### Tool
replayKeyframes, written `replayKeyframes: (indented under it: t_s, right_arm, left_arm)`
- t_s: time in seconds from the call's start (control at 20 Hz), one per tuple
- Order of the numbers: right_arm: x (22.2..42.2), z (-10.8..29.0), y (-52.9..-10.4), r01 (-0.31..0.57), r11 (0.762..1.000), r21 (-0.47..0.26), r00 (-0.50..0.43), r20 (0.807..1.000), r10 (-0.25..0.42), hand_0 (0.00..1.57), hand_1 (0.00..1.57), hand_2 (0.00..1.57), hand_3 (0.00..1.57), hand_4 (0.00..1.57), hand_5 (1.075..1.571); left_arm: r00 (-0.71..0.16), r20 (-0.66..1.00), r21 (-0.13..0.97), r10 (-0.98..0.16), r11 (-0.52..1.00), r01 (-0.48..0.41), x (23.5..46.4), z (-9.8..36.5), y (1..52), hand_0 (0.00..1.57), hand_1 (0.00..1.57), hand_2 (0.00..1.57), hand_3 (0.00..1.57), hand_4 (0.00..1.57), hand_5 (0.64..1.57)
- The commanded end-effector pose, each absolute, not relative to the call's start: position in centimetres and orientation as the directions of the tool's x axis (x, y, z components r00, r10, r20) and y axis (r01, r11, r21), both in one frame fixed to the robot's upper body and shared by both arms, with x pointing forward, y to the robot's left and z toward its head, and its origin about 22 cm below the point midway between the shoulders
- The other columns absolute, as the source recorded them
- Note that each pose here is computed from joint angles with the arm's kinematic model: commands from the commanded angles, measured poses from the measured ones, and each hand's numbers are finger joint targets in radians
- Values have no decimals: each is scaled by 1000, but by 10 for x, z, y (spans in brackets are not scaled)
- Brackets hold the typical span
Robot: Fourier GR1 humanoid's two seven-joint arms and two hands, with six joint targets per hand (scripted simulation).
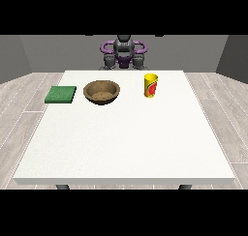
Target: Pick the cup and pour the ball into the bowl, then pick the bowl and place it on the pad
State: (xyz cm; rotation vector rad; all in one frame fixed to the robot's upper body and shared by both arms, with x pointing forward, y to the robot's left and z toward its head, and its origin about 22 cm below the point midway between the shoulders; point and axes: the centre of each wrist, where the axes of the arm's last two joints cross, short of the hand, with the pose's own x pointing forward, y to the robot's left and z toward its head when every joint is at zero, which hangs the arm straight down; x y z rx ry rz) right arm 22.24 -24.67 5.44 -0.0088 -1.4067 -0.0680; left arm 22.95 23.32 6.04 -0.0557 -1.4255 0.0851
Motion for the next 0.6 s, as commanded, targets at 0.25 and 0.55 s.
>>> replayKeyframes:
  t_s: [0.25,0.55]
  right_arm:
    - [225,108,-249,31,998,53,-43,998,-51,0,0,0,0,755,1551]
    - [248,100,-237,-10,998,58,-247,967,-59,0,0,0,87,712,1545]
  left_arm:
    - [-81,995,-64,61,997,-37,255,105,211,0,0,0,0,602,1556]
    - [-290,957,-22,9,999,-40,279,96,213,0,0,0,0,548,1526]
